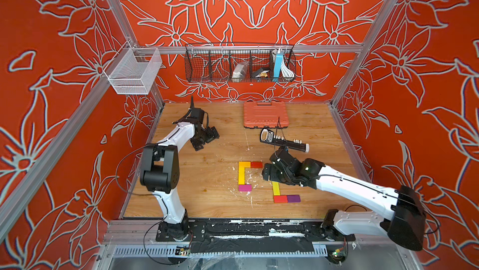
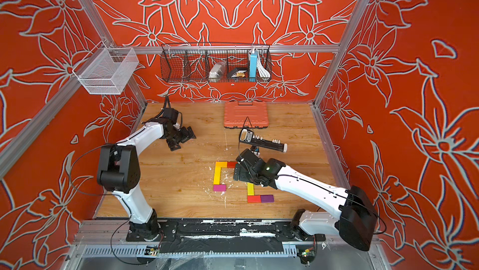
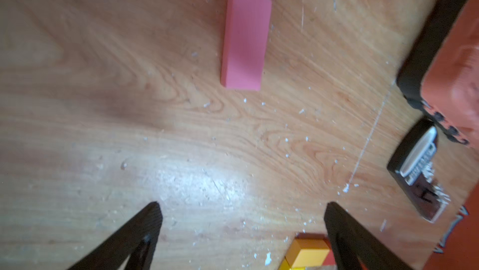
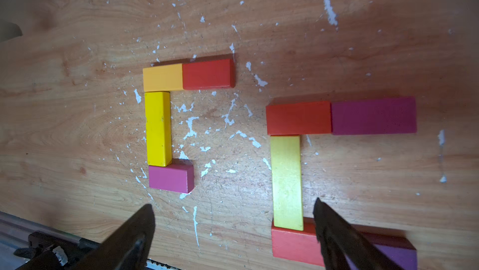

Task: Assemble the letter c with building blocks
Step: Pick up the building block from the center of the board.

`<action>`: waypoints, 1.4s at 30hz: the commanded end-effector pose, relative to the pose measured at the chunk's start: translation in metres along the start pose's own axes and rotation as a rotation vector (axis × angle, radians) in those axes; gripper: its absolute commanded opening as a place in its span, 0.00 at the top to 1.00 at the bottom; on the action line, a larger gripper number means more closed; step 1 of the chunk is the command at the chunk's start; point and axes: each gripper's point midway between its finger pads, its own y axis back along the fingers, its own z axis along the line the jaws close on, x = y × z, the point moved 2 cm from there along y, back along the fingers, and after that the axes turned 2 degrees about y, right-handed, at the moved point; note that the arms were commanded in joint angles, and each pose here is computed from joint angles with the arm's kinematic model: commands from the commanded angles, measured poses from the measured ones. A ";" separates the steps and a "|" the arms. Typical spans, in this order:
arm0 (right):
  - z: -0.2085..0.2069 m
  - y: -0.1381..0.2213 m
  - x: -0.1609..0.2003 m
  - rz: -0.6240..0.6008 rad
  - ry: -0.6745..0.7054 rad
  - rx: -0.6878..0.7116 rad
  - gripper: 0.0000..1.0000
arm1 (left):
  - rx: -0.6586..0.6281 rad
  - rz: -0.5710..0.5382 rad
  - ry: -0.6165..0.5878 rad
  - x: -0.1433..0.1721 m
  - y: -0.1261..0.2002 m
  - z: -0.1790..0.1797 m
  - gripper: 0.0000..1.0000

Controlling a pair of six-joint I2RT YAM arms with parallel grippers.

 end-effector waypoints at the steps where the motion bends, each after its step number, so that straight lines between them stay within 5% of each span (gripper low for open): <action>1: -0.012 -0.001 0.001 0.005 0.045 0.016 0.02 | -0.145 0.001 -0.066 -0.010 -0.008 0.008 0.02; 9: -0.014 -0.008 -0.003 0.023 0.069 0.009 0.02 | -0.236 -0.012 -0.127 -0.037 -0.026 -0.001 0.04; 18: -0.008 -0.025 -0.002 0.066 0.084 0.008 0.02 | -0.286 -0.030 -0.124 -0.057 -0.042 -0.003 0.18; 32: -0.003 -0.031 -0.006 0.077 0.089 0.009 0.02 | -0.331 -0.007 -0.113 -0.059 -0.061 0.003 0.34; 42: -0.004 -0.025 -0.010 0.061 0.086 0.005 0.02 | -0.328 0.020 -0.116 -0.050 -0.071 0.006 0.60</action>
